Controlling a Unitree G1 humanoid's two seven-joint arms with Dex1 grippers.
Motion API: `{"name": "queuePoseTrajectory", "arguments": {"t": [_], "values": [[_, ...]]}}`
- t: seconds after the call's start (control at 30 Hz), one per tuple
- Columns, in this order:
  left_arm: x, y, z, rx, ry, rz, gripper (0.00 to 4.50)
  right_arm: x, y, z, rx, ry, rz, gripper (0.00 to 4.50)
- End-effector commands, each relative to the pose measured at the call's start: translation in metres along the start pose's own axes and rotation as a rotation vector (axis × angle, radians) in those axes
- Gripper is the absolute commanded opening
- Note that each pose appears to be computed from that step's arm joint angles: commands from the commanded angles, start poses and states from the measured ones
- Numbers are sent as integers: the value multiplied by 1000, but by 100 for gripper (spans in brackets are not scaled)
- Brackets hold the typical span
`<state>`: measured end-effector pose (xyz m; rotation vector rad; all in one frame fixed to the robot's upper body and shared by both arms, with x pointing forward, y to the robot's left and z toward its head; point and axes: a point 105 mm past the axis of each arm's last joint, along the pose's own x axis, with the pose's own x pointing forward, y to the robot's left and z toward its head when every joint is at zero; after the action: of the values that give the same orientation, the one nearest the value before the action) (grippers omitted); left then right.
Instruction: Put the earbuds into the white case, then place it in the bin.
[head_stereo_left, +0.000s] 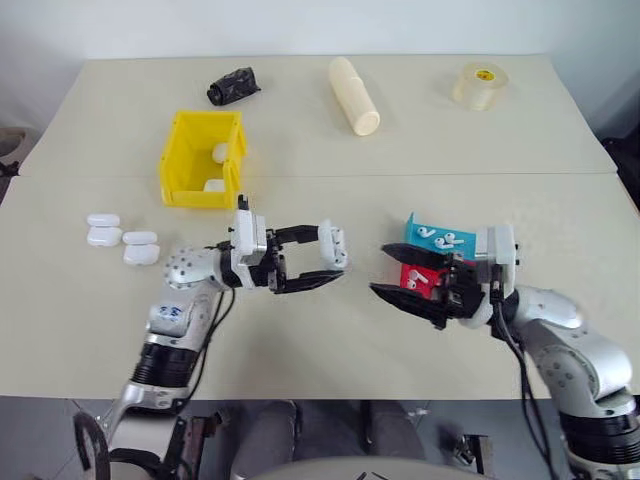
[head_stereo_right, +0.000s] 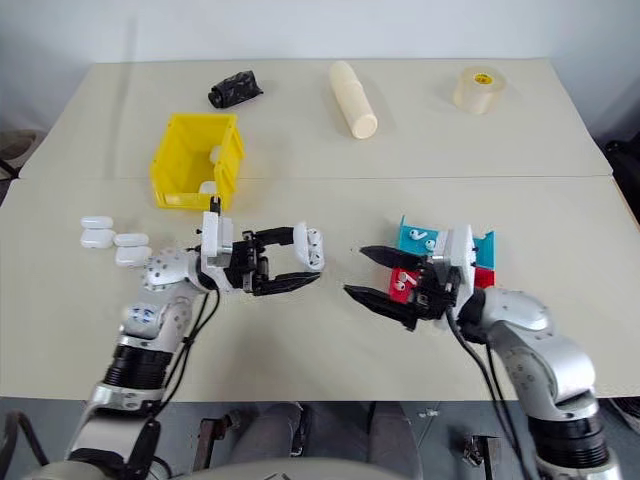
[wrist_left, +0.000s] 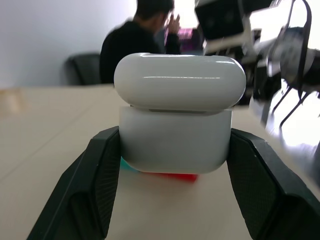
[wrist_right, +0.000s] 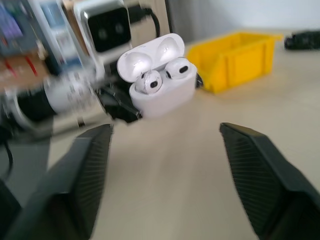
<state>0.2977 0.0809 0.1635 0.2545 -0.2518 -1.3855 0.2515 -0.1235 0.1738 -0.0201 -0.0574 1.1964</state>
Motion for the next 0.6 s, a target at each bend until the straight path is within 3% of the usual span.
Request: {"name": "queuePoseTrajectory", "arguments": {"t": [0.03,0.17,0.27,0.6], "values": [[2,0,-11,70,188,-36,280,3,2,12,-94,37,53,221],[9,-1,-18,96,270,-66,280,21,5,21,-143,66,108,81],[16,-2,-23,103,332,-73,280,38,12,24,-142,74,157,4],[30,-12,-16,97,333,-102,280,70,14,8,-114,151,194,4]]}}
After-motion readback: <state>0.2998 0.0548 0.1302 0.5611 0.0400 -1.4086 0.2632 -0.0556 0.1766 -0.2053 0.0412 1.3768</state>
